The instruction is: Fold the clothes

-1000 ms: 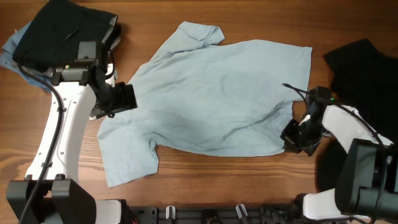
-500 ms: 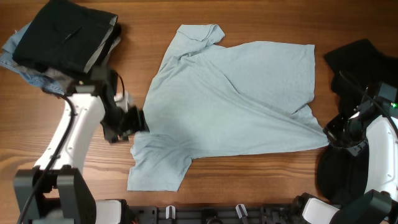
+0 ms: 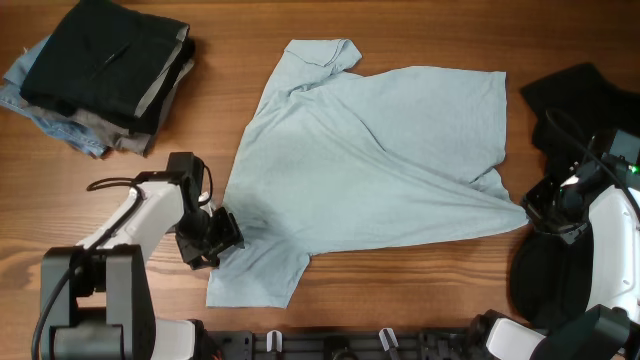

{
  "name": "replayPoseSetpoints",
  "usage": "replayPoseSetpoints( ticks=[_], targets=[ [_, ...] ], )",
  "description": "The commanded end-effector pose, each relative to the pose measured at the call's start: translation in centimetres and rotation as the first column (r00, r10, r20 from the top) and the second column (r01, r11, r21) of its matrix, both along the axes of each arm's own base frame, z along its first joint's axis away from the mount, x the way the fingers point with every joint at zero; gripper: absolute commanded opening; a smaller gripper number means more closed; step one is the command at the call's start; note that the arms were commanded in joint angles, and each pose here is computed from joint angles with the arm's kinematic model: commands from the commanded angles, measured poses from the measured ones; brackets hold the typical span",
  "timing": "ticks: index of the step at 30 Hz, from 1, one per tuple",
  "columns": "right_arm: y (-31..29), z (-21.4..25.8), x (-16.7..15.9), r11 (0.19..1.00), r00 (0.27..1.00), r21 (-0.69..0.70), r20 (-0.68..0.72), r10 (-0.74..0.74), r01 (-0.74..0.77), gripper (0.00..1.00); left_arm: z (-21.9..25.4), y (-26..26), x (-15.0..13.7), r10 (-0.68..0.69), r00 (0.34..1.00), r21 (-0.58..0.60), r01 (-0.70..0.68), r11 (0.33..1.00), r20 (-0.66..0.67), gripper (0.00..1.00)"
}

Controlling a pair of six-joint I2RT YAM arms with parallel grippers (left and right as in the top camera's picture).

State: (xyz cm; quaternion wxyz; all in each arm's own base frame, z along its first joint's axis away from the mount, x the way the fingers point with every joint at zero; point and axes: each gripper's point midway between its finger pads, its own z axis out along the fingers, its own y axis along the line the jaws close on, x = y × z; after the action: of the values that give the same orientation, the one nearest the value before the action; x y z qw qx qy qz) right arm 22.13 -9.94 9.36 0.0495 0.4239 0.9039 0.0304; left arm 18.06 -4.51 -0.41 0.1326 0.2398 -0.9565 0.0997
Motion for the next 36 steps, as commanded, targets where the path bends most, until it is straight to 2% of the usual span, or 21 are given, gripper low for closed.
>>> replayPoseSetpoints(
  ticks=[1,4,6,9,11,13,14,15,17,19,21,22,23,24,26,28,30,31,33,34,36],
  targets=[
    [0.0,0.6,0.6,1.0,0.999,-0.005,0.031,0.022,-0.022,0.04,-1.3,-1.6,0.0,0.003,1.0,-0.051,-0.005,0.999,-0.025,0.55],
    [0.0,0.6,0.6,1.0,0.999,-0.006,0.031,0.025,-0.025,0.04,-1.5,-2.5,1.3,-0.01,0.999,-0.087,0.013,0.996,0.034,0.18],
    [0.0,0.6,0.6,1.0,0.999,-0.006,0.031,0.025,-0.025,0.05,-0.7,-4.3,1.5,-0.063,0.995,-0.214,0.078,0.974,0.074,0.07],
    [0.2,0.6,0.5,1.0,0.999,0.002,0.031,0.029,-0.029,0.04,1.3,-4.6,1.5,-0.087,0.995,-0.269,0.098,0.958,0.054,0.04],
    [1.1,0.8,1.2,0.995,0.993,0.044,0.071,0.091,-0.094,0.04,4.4,-3.7,3.0,-0.11,0.989,-0.279,0.134,0.951,0.101,0.04],
    [2.5,1.6,2.1,0.979,0.976,0.104,0.145,0.16,-0.176,0.04,9.2,-2.1,6.0,-0.085,0.973,-0.263,0.142,0.954,0.217,0.04],
    [2.8,2.3,2.3,0.976,0.972,0.11,0.166,0.169,-0.188,0.04,12.8,-0.8,8.1,-0.051,0.944,-0.237,0.133,0.962,0.325,0.04],
    [2.8,3.3,2.3,0.974,0.965,0.093,0.183,0.186,-0.206,0.04,16.1,0.3,9.6,-0.023,0.904,-0.208,0.123,0.97,0.428,0.04],
    [2.5,5.4,2.8,0.97,0.945,0.038,0.238,0.223,-0.239,0.04,22.8,2.7,11.5,-0.001,0.778,-0.117,0.095,0.989,0.629,0.04],
    [2.5,7.3,3.3,0.97,0.927,0.004,0.295,0.233,-0.245,0.04,26.3,4.5,11.5,-0.004,0.701,-0.032,0.038,0.999,0.713,0.04],
    [3.0,9.4,4.2,0.957,0.889,-0.016,0.367,0.276,-0.29,0.04,29.3,5.5,11.5,0.006,0.628,-0.002,-0.006,1.0,0.778,0.04],
    [3.4,12.0,4.6,0.954,0.862,-0.029,0.421,0.282,-0.298,0.04,33.6,6.8,11.6,-0.002,0.521,0.033,-0.051,0.998,0.854,0.04],
    [3.8,14.1,4.6,0.953,0.844,-0.036,0.454,0.284,-0.301,0.04,36.7,7.7,11.4,-0.012,0.448,0.056,-0.086,0.995,0.894,0.04],
    [4.2,18.8,4.1,0.949,0.805,-0.083,0.511,0.301,-0.303,0.04,43.6,9.4,10.3,-0.052,0.285,0.103,-0.169,0.98,0.957,0.04],
    [4.7,23.8,3.2,0.945,0.762,-0.145,0.561,0.323,-0.294,0.04,50.4,11.0,8.0,-0.129,0.129,0.162,-0.291,0.943,0.983,0.04],
    [5.3,28.7,2.0,0.937,0.704,-0.22,0.619,0.349,-0.272,0.04,55.4,12.0,4.8,-0.205,0.029,0.198,-0.432,0.88,0.978,0.04],
    [5.5,32.0,1.5,0.94,0.657,-0.258,0.672,0.342,-0.225,0.04,56.7,12.2,3.6,-0.22,0.008,0.197,-0.48,0.855,0.975,0.04],
    [5.5,32.7,1.4,0.942,0.646,-0.26,0.686,0.334,-0.211,0.04,56.3,12.2,3.6,-0.201,0.022,0.187,-0.478,0.858,0.979,0.04],
    [5.4,32.6,1.6,0.944,0.65,-0.255,0.685,0.329,-0.209,0.04,53.4,11.9,4.4,-0.123,0.116,0.162,-0.428,0.889,0.986,0.04],
    [5.4,32.2,1.7,0.946,0.662,-0.242,0.677,0.323,-0.214,0.04,51.2,10.9,5.5,-0.075,0.192,0.139,-0.342,0.929,0.979,0.04],
    [5.3,31.6,1.9,0.949,0.682,-0.223,0.66,0.315,-0.223,0.04,48.2,8.7,7.1,-0.062,0.292,0.112,-0.158,0.981,0.954,0.1]
  ],
)
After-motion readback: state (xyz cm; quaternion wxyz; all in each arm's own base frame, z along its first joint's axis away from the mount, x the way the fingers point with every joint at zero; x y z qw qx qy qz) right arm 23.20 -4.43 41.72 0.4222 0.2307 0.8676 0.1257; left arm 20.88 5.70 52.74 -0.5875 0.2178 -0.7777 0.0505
